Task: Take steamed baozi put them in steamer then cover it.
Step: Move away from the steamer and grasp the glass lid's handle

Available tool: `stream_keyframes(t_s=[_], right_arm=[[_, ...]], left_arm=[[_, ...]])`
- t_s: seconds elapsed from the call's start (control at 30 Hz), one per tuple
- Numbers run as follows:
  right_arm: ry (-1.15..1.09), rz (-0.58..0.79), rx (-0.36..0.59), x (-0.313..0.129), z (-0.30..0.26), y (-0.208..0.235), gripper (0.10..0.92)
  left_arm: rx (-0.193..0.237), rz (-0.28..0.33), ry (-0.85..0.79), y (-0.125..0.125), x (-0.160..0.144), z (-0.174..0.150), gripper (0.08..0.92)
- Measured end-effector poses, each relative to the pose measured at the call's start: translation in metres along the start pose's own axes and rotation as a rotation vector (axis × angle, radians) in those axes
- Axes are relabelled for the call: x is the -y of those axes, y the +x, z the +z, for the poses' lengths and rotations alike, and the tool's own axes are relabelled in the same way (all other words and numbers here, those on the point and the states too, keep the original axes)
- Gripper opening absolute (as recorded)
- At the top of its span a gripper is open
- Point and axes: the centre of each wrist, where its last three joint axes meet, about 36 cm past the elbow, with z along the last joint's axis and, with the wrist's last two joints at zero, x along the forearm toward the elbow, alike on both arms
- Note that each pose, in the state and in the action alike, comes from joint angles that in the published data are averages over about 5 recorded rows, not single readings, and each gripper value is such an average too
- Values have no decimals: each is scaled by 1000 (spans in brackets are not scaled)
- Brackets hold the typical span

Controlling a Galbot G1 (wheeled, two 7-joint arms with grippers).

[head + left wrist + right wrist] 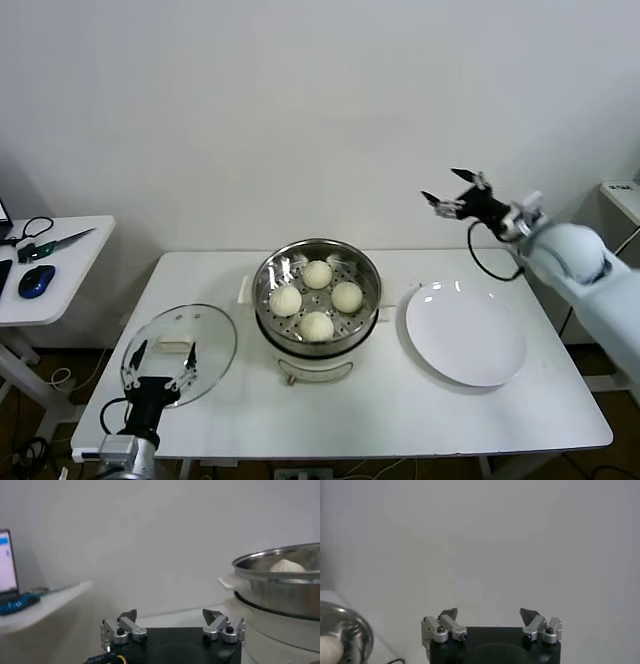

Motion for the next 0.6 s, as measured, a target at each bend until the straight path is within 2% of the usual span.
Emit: stream_keyframes(t_s=[0.13,0.33,0.47,0.6], right_arm=[[-82,81,44,-16,49,35,823],[-191,172,27,-67,132,98,823],[-252,218,-15,-110,173,143,823],[-298,254,-78,-152,203,186,823]], left_arm=[[19,-22,-43,-2,-1,2,823],[40,-46,-158,-1,-5,7,823],[55,-85,-317,0,-9,14,823],[85,-129,-543,-1,-16,23,823]])
